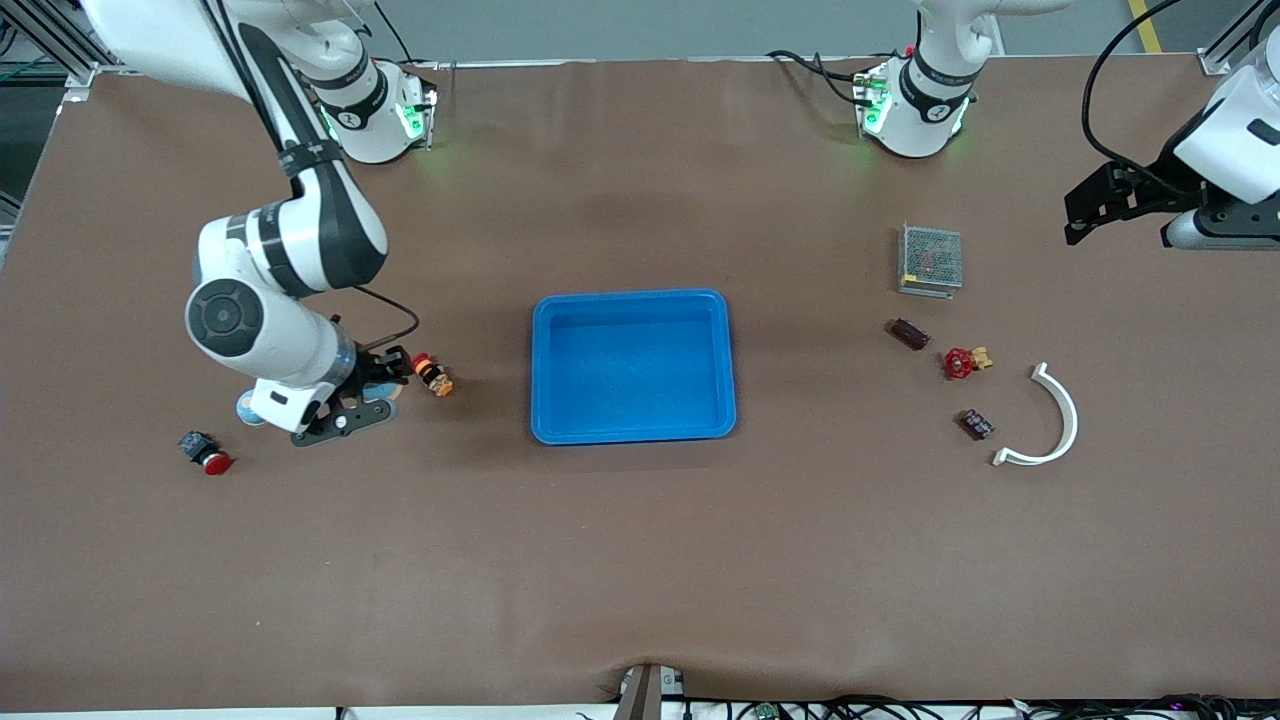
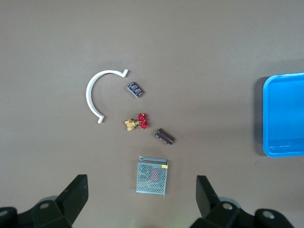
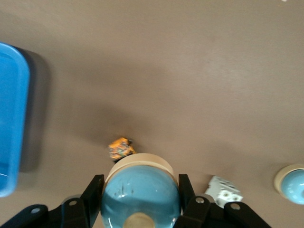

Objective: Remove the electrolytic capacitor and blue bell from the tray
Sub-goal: 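Carry the bell with the right gripper toward the red push button, then lower the bell beside the first bell and open the right gripper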

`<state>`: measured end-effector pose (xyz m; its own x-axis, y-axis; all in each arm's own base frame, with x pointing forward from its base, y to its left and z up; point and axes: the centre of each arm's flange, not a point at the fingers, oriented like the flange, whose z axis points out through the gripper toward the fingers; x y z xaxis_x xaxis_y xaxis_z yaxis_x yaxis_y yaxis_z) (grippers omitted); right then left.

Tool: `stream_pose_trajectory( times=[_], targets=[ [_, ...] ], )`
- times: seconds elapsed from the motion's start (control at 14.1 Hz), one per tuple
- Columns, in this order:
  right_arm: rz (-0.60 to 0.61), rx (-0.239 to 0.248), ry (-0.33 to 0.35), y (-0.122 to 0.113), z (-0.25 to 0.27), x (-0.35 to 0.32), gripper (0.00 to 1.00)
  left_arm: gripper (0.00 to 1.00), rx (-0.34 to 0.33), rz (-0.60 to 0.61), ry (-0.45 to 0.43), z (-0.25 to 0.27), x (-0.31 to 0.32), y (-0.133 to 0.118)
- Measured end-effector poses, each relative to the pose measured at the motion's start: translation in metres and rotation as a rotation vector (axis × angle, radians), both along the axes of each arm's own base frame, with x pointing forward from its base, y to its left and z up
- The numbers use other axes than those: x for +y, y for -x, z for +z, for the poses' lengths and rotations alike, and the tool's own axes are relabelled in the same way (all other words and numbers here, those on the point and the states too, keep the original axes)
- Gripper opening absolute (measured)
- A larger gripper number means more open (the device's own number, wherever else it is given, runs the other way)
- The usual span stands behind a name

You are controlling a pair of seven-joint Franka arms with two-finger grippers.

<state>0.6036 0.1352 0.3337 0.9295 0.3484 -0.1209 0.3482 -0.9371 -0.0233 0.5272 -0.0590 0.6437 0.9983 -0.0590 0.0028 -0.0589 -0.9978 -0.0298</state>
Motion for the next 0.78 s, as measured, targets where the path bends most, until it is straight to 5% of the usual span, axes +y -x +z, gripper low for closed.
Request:
stream_pose_trajectory(
  times=[0.78],
  targets=[
    [0.107,-0.089,-0.009,0.011,-0.09,-0.045,0.68,1.0,0.0,0.001,0.0,0.0,0.0,0.0]
  ],
)
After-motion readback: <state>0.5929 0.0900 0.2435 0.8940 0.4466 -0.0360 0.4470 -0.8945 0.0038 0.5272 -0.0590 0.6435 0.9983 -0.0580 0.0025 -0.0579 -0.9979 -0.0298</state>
